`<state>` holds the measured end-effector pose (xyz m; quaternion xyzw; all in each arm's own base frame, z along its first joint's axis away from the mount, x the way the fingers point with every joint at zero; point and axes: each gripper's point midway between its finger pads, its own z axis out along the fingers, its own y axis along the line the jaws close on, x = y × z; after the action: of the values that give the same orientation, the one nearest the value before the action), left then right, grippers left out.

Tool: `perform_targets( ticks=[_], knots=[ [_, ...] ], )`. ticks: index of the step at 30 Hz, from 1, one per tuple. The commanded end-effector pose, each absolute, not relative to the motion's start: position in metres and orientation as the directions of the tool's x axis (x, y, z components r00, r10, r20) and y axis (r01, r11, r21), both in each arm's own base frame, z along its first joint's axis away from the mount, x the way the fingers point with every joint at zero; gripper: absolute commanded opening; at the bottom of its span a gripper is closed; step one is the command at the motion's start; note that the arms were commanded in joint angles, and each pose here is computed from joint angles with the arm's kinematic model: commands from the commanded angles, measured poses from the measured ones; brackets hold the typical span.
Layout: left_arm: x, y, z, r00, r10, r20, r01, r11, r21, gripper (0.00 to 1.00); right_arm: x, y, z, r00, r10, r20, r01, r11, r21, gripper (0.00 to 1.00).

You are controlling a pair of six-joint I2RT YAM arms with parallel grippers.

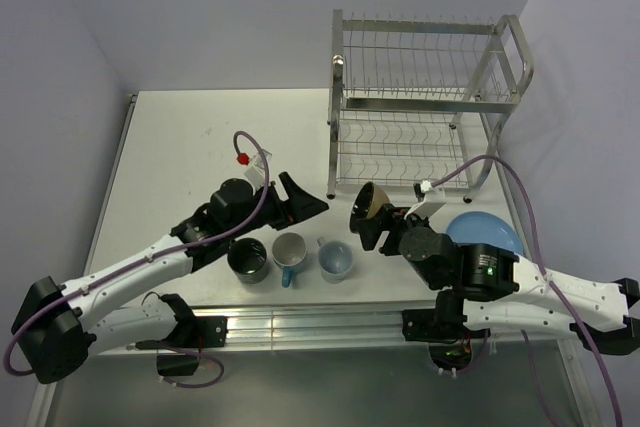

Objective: Load the mixed dishes into the dish rack

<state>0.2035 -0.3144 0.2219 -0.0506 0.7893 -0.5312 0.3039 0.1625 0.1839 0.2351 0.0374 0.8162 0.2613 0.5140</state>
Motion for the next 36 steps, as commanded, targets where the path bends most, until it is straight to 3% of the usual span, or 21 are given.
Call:
perform_targets(
  ticks=[1, 16, 27, 36],
  knots=[
    [0.22, -0.288, 0.227, -0.721, -0.405, -0.562, 0.265, 0.588, -0.764, 0.88, 0.186, 0.16, 0.26, -0.335, 0.404, -0.851, -0.097, 0.884, 0.457, 0.0],
    [0.219, -0.281, 0.219, -0.704, -0.372, -0.605, 0.292, 0.624, -0.724, 0.86, 0.26, 0.14, 0.232, -0.315, 0.407, -0.857, -0.016, 0.901, 0.434, 0.0],
    [0.212, -0.283, 0.225, -0.7, -0.348, -0.623, 0.344, 0.6, -0.722, 0.86, 0.302, 0.146, 0.223, -0.251, 0.568, -0.784, -0.104, 0.789, 0.605, 0.0],
    [0.211, -0.28, 0.222, -0.692, -0.333, -0.64, 0.362, 0.607, -0.708, 0.86, 0.342, 0.139, 0.215, -0.268, 0.585, -0.765, -0.101, 0.773, 0.626, 0.0]
  ],
)
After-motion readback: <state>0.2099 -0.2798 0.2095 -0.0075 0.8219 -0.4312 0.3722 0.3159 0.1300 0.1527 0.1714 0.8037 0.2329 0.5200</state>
